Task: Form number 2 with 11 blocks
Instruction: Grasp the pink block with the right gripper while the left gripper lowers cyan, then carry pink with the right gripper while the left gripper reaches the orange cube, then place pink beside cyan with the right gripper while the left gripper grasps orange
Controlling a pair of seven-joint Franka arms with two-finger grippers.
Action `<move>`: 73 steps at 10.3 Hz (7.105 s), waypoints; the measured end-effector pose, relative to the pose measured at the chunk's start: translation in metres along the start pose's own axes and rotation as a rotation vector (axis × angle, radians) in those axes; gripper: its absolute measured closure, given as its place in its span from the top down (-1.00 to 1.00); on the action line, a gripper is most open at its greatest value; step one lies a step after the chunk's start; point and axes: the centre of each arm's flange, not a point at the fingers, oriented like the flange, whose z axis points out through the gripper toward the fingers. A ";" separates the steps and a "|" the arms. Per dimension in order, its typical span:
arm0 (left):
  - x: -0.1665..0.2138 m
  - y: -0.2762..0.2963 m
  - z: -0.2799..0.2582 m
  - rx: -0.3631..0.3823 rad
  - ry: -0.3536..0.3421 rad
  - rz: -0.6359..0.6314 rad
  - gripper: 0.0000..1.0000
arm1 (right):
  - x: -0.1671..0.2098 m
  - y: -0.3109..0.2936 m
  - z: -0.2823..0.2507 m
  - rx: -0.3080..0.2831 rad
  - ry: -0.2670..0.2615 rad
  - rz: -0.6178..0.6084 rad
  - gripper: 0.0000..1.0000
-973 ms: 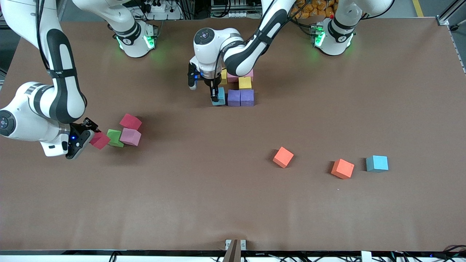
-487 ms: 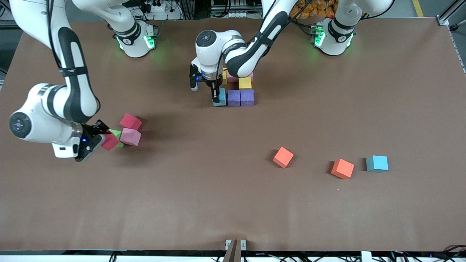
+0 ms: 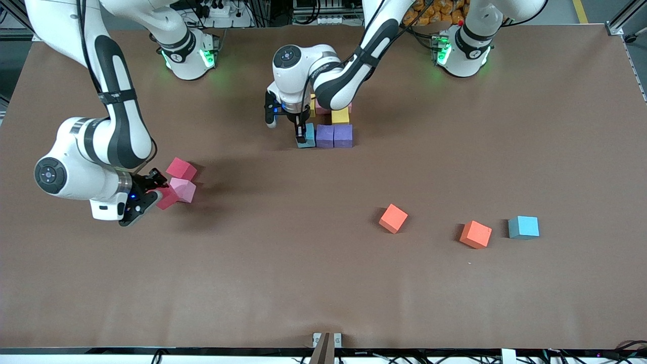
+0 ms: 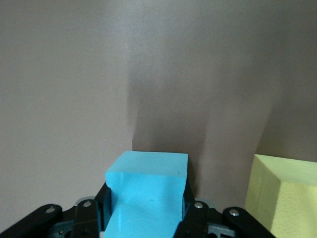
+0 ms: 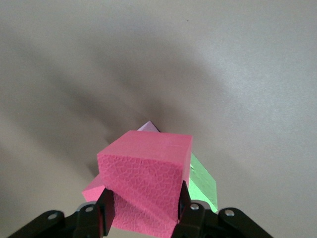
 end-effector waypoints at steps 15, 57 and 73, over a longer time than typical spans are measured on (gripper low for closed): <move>-0.001 0.002 0.010 0.003 -0.001 -0.004 0.45 | 0.074 -0.106 0.005 0.067 0.042 0.373 0.06; -0.251 -0.303 -0.107 0.054 0.108 -1.197 1.00 | 0.141 -0.392 0.150 0.157 0.119 0.699 0.06; -0.254 -0.329 -0.056 0.042 0.109 -1.226 1.00 | 0.126 -0.404 0.156 0.172 0.106 0.768 0.18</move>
